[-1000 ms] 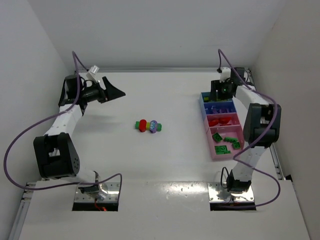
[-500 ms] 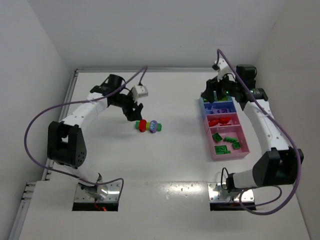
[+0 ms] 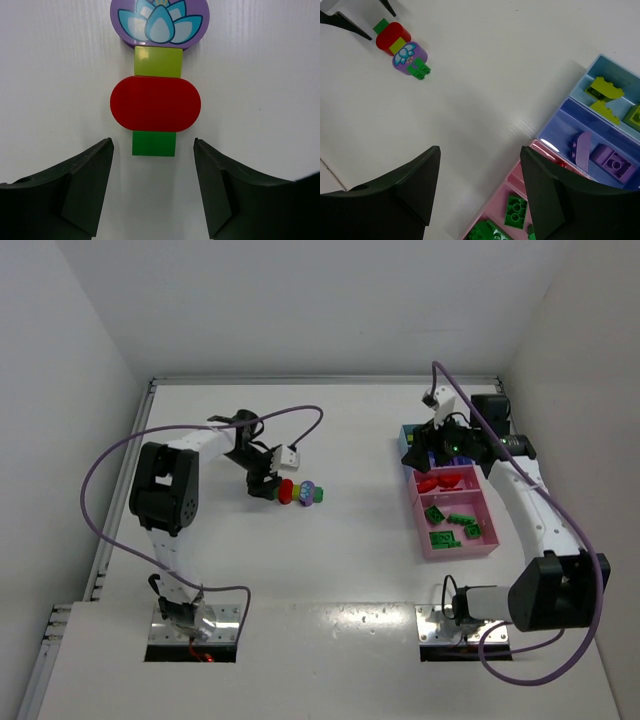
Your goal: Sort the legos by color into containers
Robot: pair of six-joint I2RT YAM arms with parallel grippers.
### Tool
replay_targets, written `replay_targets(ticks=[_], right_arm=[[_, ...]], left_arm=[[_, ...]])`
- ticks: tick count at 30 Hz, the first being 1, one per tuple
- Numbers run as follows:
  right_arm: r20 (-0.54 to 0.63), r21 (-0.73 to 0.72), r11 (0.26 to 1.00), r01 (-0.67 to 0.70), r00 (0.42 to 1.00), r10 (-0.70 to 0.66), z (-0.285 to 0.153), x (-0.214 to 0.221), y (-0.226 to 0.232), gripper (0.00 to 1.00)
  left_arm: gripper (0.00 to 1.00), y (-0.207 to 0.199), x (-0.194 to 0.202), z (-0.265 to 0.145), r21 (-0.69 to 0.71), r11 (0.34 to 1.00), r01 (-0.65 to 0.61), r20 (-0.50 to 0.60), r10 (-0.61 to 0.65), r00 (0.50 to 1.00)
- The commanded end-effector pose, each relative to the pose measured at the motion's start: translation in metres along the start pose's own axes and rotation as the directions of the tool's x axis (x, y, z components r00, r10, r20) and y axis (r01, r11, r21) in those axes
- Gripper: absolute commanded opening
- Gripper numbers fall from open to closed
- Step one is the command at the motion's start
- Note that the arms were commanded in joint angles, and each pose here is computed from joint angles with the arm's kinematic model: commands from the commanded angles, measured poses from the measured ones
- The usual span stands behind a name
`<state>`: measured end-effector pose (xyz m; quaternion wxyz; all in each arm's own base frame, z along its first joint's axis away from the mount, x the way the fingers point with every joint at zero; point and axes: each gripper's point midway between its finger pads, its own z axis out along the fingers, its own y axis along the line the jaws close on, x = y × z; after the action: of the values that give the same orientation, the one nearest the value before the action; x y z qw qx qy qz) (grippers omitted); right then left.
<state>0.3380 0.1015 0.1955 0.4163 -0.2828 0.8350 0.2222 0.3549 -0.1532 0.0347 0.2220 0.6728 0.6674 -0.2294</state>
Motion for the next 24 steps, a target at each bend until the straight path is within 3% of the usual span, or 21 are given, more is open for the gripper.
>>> replay_targets(ticks=[1,7,11,12,15,18,20,24], right_arm=[[0.036,-0.007,1.000,0.028,0.999,-0.028,-0.007,-0.008,0.002,0.66],[0.014,-0.015,1.000,0.019,1.000,-0.019,-0.003,-0.002,0.001,0.66],[0.010,-0.026,1.000,0.014,1.000,-0.014,-0.001,-0.001,0.001,0.66],[0.017,-0.024,1.000,0.019,1.000,-0.019,0.000,-0.002,0.000,0.66],[0.015,-0.106,0.994,0.014,1.000,-0.012,0.008,0.001,0.016,0.67],[0.004,-0.245,0.969,-0.043,0.999,0.045,0.023,0.001,0.046,0.69],[-0.026,-0.301,0.938,-0.171,0.985,0.171,0.034,0.001,0.052,0.70],[-0.089,-0.468,0.814,-0.345,0.934,0.345,0.051,-0.004,0.075,0.73]], left_arm=[[0.71,0.006,-0.013,0.008,0.023,0.997,-0.080,0.060,0.078,0.995],[0.67,0.006,-0.014,0.019,0.042,0.995,-0.088,0.059,0.085,0.995],[0.47,0.000,-0.012,0.025,0.063,0.996,-0.066,0.055,0.062,0.997],[0.38,-0.009,-0.014,0.028,0.080,0.994,-0.070,0.053,0.066,0.996],[0.23,-0.009,-0.022,0.020,0.014,0.997,-0.074,0.057,0.073,0.996],[0.17,-0.018,-0.047,0.002,-0.025,0.997,-0.074,0.140,0.077,0.987],[0.13,-0.029,-0.058,-0.007,-0.035,0.997,-0.065,0.177,0.070,0.982],[0.12,-0.039,-0.102,-0.034,-0.104,0.992,-0.069,0.293,0.097,0.951]])
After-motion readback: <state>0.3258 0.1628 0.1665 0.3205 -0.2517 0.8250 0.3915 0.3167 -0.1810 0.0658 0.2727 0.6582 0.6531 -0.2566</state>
